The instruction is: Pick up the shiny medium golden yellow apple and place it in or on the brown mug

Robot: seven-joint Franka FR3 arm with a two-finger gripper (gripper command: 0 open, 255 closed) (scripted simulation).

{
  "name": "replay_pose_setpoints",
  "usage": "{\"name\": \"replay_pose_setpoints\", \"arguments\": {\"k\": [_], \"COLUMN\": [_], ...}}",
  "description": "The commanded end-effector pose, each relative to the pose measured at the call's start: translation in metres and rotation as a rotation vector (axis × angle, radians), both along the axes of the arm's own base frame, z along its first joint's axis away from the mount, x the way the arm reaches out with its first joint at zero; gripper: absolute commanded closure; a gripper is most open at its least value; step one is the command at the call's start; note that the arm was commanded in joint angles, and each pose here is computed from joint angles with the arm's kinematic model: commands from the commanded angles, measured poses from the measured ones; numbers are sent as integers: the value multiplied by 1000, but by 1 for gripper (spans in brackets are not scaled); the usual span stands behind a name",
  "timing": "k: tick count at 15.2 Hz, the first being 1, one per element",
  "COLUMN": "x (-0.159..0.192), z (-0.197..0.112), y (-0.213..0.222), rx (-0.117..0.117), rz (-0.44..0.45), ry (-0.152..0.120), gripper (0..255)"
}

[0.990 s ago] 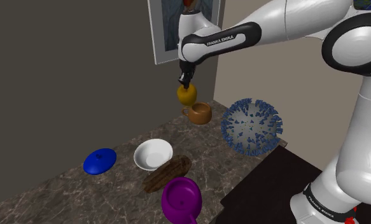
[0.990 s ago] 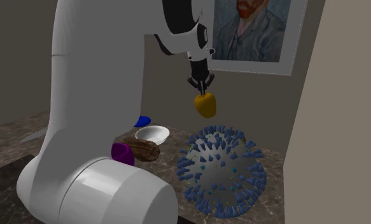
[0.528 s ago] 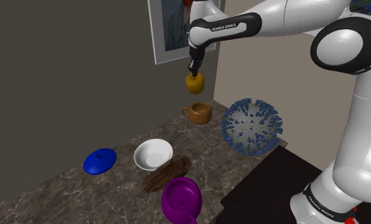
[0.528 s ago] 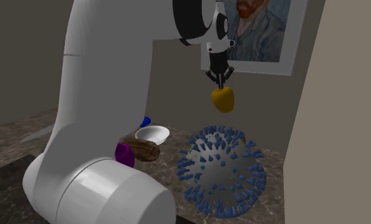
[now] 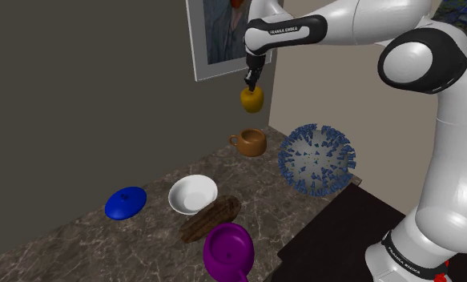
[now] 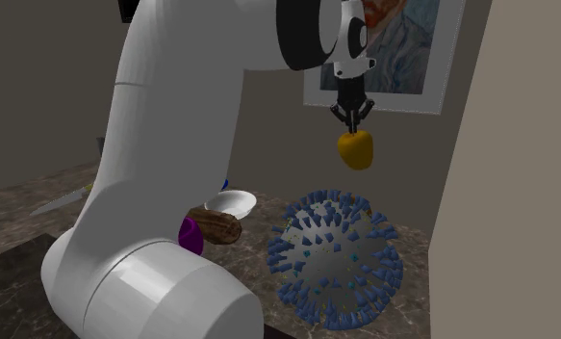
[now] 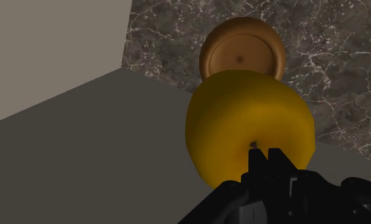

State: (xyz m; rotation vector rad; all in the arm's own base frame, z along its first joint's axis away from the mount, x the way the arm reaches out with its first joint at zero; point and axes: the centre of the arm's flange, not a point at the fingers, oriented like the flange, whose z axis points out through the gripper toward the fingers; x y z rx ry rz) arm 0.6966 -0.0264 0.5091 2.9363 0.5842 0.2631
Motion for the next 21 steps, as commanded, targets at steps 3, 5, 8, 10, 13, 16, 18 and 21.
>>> {"name": "replay_pose_setpoints", "arguments": {"k": [3, 5, 8, 10, 13, 16, 18, 21], "x": [-1, -1, -1, -1, -1, -1, -1, -1], "z": [-21, -32, -47, -58, -74, -90, -100, -116], "y": [0, 0, 0, 0, 0, 0, 0, 0], "rx": [0, 0, 0, 0, 0, 0, 0, 0], "rz": [1, 1, 1, 1, 1, 1, 1, 1], "ry": [-1, -1, -1, -1, -1, -1, -1, -1], "gripper": [255, 255, 255, 255, 255, 255, 255, 255]}}
